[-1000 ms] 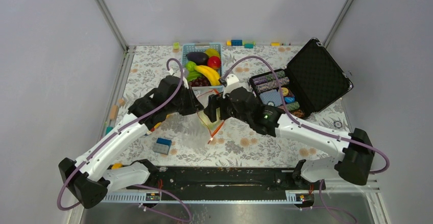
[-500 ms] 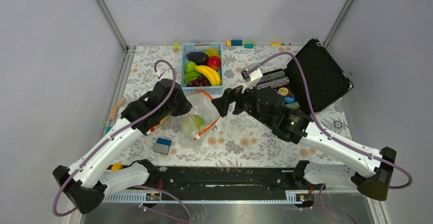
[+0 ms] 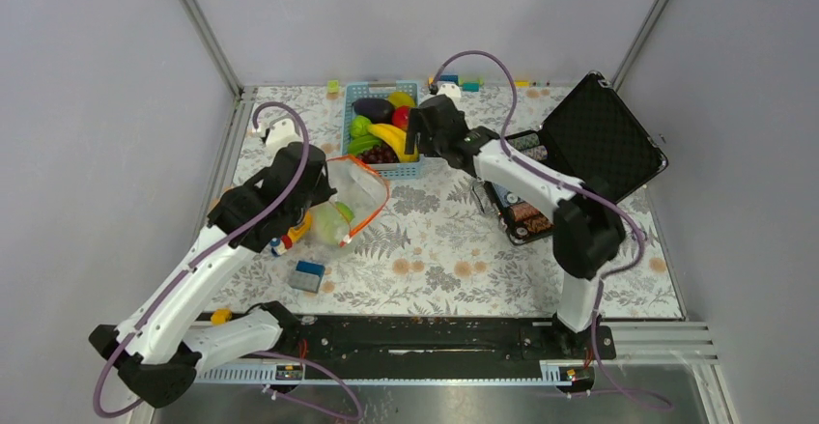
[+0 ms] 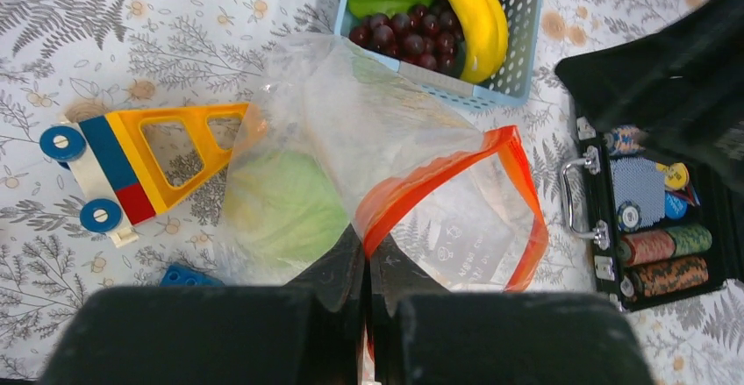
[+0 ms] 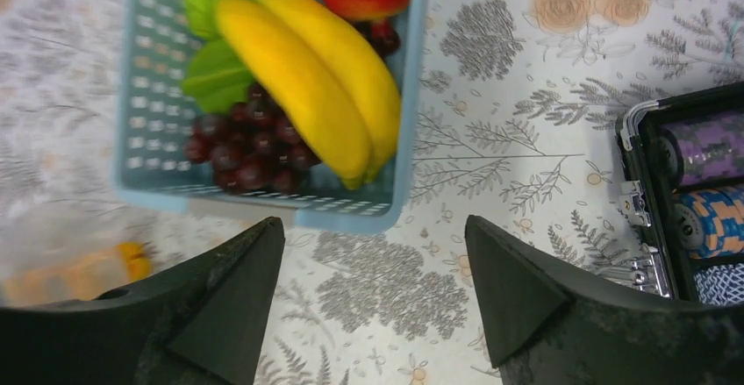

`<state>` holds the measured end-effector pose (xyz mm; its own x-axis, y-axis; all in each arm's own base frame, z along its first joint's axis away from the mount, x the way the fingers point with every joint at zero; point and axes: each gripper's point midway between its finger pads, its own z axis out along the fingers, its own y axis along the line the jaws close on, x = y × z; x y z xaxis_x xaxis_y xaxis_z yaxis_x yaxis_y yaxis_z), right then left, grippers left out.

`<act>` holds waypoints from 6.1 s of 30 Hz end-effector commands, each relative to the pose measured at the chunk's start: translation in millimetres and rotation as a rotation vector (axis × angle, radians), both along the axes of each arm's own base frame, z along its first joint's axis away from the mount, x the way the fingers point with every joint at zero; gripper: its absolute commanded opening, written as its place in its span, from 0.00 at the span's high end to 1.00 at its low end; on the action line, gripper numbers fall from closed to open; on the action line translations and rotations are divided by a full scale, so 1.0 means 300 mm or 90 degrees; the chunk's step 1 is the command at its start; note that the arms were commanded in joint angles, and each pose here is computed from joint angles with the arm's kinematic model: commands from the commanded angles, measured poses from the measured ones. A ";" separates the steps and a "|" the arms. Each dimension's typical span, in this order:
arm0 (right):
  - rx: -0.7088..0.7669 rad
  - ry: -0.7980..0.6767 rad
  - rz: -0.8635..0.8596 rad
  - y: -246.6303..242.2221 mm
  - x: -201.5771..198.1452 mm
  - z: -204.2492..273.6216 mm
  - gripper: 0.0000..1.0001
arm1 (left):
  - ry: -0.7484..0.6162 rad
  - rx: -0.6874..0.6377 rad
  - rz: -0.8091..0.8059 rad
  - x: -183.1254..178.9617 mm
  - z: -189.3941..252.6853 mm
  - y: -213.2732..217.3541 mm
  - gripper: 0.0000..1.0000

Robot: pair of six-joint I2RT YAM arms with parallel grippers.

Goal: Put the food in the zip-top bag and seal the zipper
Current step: Move the bin to the center of the board, then pick up the fake fruit from the bin, then place the fake fruit in the zipper food storage bag.

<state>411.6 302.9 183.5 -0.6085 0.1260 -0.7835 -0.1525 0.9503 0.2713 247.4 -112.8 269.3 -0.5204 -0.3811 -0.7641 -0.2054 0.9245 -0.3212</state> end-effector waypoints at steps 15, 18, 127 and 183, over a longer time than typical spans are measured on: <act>-0.108 0.130 -0.069 -0.019 0.132 -0.367 0.72 | -0.039 -0.005 0.063 0.120 0.047 0.051 1.00; -0.118 0.147 -0.077 -0.059 0.083 -0.389 0.90 | -0.043 -0.014 0.064 0.120 0.061 0.051 1.00; 0.224 -0.548 0.335 0.343 -0.538 0.591 0.87 | 0.047 -0.127 -0.059 0.044 -0.033 -0.103 1.00; 0.005 -0.163 0.254 0.094 -0.631 0.255 0.00 | -0.003 -0.113 -0.036 0.054 -0.035 -0.059 1.00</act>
<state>228.6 369.5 267.9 -0.2735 -0.0576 -0.9601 -0.6530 0.7440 0.1414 250.8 -140.8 241.5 -0.6306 -0.4551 -0.6287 -0.1504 0.8663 -0.4763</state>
